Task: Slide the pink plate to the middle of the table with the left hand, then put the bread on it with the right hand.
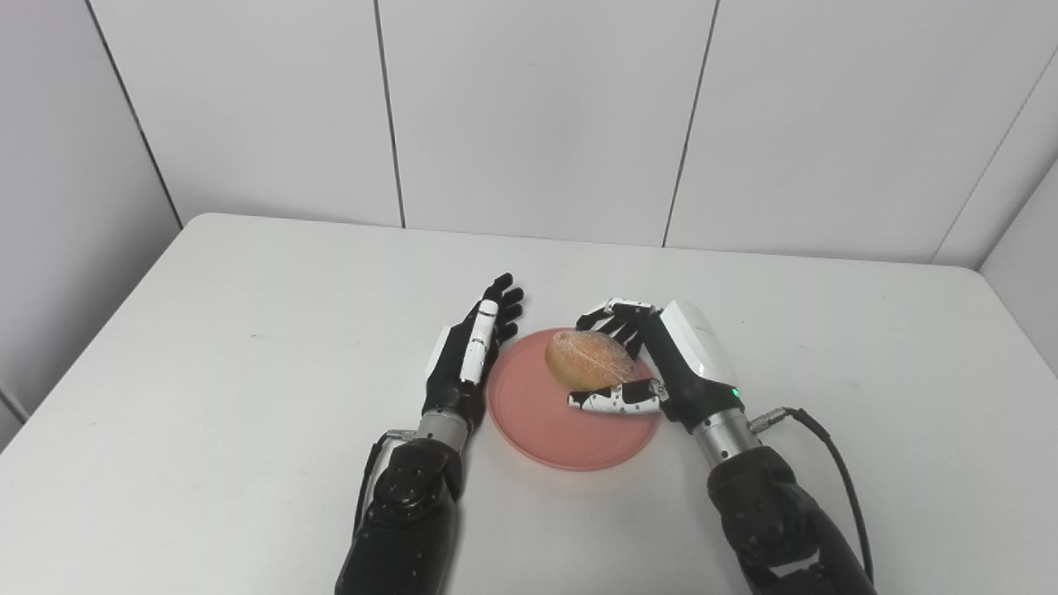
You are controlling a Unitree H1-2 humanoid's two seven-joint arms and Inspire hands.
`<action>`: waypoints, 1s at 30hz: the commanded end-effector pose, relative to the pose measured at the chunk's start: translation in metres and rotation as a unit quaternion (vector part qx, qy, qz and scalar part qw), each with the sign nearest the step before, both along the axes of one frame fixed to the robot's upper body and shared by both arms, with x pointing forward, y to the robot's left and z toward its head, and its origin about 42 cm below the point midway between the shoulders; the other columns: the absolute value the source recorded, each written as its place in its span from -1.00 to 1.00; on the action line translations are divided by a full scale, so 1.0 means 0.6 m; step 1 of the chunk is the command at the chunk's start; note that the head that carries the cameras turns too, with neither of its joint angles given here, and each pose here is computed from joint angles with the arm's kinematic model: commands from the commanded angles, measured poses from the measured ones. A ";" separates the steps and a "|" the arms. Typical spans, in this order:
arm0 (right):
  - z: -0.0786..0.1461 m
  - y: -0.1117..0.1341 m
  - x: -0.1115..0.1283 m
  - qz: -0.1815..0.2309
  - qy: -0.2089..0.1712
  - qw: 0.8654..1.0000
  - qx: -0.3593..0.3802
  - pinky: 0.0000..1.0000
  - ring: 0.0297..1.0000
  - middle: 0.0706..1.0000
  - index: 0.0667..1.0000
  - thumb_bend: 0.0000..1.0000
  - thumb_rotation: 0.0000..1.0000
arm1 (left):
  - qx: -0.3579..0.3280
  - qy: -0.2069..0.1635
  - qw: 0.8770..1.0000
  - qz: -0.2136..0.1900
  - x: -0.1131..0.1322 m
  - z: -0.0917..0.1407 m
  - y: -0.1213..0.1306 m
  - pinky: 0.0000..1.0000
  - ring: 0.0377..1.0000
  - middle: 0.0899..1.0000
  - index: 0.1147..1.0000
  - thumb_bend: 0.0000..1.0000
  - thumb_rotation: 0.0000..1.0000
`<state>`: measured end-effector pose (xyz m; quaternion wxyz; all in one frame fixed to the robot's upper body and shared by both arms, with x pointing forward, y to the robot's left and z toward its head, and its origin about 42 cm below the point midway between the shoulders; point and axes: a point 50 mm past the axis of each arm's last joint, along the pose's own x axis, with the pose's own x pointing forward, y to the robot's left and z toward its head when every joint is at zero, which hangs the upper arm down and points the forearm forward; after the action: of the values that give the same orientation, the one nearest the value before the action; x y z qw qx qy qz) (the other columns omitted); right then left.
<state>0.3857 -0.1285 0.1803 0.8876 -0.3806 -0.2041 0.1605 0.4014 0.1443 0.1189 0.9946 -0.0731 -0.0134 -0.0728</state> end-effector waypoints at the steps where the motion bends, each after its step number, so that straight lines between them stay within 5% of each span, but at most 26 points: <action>1: 0.037 0.016 0.018 0.017 -0.037 0.999 0.003 -0.35 -0.23 -0.21 0.01 0.03 -1.00 | -0.001 -0.012 1.000 -0.010 0.007 0.017 -0.004 0.83 0.81 0.77 0.73 -0.03 1.00; 11: 0.006 0.018 0.031 0.034 -0.064 0.996 -0.046 -0.23 -0.11 -0.16 -0.01 0.03 -1.00 | -0.001 -0.010 1.000 -0.011 0.008 0.020 -0.003 0.81 0.81 0.76 0.73 -0.02 1.00; 14: 0.004 0.012 0.028 0.046 -0.071 0.995 -0.054 0.18 0.27 0.32 0.44 0.24 0.01 | -0.004 -0.009 1.000 -0.012 0.009 0.020 -0.001 0.82 0.81 0.77 0.73 -0.03 1.00; 18: 0.007 0.002 0.021 0.061 -0.083 0.993 -0.061 0.47 0.58 0.67 0.74 0.36 0.61 | -0.009 -0.010 1.000 -0.013 0.008 0.021 -0.001 0.82 0.81 0.77 0.73 -0.02 1.00; 30: 0.023 -0.021 0.005 0.054 -0.116 0.991 -0.045 0.69 0.83 0.93 0.97 0.54 0.90 | -0.017 0.001 1.000 -0.014 0.009 0.020 0.001 0.85 0.83 0.77 0.74 -0.03 1.00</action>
<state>0.3861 -0.1383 0.1713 0.8360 -0.4356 -0.2731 0.1915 0.4011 0.1466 0.1224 0.9933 -0.0853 -0.0034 -0.0783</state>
